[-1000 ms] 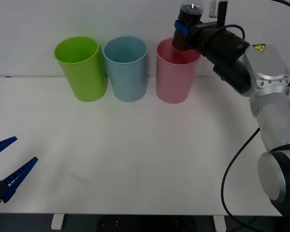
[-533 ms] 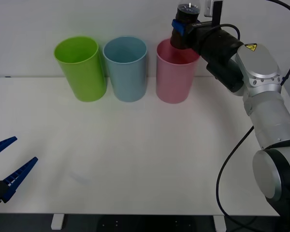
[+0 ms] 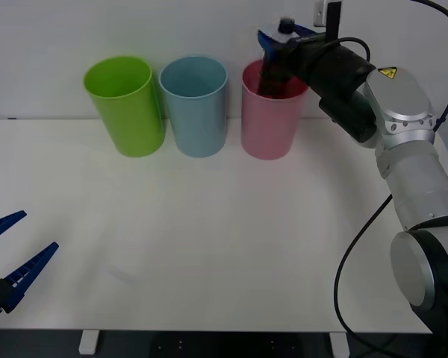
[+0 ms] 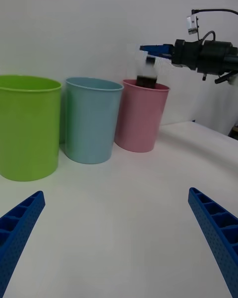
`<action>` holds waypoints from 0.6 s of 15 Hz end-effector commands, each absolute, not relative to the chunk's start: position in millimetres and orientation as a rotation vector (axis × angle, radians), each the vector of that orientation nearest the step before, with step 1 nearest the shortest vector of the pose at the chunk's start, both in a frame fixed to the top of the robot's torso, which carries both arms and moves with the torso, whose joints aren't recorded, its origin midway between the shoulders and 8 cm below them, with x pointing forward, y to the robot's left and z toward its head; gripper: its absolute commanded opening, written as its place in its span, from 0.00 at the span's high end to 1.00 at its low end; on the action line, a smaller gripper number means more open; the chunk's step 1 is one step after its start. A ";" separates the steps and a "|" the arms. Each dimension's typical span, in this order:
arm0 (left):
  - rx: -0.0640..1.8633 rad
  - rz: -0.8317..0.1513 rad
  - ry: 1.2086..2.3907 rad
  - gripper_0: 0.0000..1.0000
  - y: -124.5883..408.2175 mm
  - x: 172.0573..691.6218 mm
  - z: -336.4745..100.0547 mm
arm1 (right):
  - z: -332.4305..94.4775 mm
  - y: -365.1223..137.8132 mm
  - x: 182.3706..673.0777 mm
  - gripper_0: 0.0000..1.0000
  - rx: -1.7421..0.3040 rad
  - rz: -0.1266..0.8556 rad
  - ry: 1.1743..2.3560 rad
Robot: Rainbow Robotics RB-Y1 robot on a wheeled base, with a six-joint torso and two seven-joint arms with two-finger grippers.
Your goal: Grasp the object on the table and drop it into the matching bin: aluminum can to the light blue bin, PET bottle to the pink bin.
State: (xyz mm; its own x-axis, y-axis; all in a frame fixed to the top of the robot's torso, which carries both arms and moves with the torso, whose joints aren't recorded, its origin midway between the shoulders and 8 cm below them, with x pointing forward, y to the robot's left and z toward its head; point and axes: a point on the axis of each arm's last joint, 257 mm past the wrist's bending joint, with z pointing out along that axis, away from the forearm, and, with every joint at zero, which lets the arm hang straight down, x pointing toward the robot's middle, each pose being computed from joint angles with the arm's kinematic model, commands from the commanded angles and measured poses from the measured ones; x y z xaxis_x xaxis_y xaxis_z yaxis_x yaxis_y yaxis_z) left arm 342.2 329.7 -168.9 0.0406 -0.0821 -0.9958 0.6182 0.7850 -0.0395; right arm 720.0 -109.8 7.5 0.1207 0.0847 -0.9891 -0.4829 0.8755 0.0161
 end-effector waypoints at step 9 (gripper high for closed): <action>0.465 -0.567 1.441 0.00 329.7 342.3 -168.9 | 0.2 -115.0 699.0 0.00 -0.370 0.444 1.358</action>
State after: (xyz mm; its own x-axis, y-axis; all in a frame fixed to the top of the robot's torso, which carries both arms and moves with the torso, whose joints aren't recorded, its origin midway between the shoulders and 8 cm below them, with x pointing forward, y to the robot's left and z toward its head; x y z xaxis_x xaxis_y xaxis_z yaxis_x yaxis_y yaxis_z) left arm 342.2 329.7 -168.9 0.0406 -0.0821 -0.9958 0.6182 0.7850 -0.0395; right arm 702.5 -114.4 2.1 0.1495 0.0907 -0.9846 -0.5046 0.8633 0.0029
